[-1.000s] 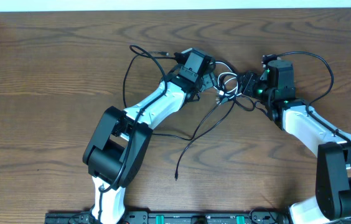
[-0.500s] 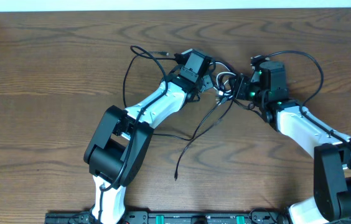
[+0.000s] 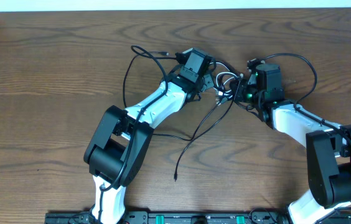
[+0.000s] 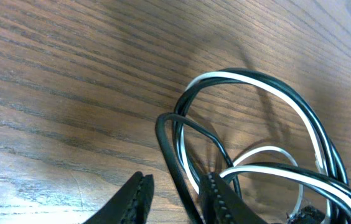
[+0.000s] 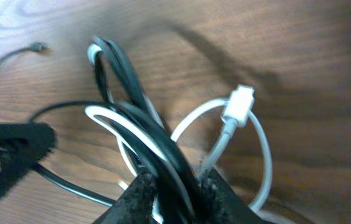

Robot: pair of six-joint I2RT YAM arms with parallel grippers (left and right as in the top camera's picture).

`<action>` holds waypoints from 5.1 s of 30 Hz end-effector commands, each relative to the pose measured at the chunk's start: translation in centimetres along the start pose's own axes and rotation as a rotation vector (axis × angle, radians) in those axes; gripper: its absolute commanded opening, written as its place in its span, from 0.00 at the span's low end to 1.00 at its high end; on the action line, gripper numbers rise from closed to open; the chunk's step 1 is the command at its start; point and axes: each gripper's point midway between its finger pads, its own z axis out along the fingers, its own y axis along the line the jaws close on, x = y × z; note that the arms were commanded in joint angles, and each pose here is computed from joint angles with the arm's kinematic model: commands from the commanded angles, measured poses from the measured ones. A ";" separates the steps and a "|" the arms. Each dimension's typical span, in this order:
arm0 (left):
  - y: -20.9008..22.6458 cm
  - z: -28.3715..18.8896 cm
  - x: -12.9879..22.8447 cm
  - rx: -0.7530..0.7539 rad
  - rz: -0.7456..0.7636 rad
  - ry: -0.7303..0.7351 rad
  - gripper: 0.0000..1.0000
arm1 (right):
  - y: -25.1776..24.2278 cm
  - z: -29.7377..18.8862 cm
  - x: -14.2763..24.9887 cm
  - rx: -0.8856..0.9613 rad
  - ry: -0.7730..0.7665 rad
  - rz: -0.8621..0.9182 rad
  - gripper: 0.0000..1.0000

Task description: Untangle cables

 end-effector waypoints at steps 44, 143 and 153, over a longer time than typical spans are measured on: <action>-0.6 1.2 -0.8 0.030 0.001 -0.033 0.08 | 3.9 0.1 -0.8 -0.144 -0.033 -0.011 0.01; 20.2 -16.3 -2.9 -0.188 -0.096 0.391 0.90 | 4.6 -0.5 -0.3 -0.246 -0.003 -0.220 0.99; 18.0 -15.0 -2.8 -0.187 0.009 0.362 0.90 | 8.7 -2.4 3.2 -0.547 0.060 -0.572 0.99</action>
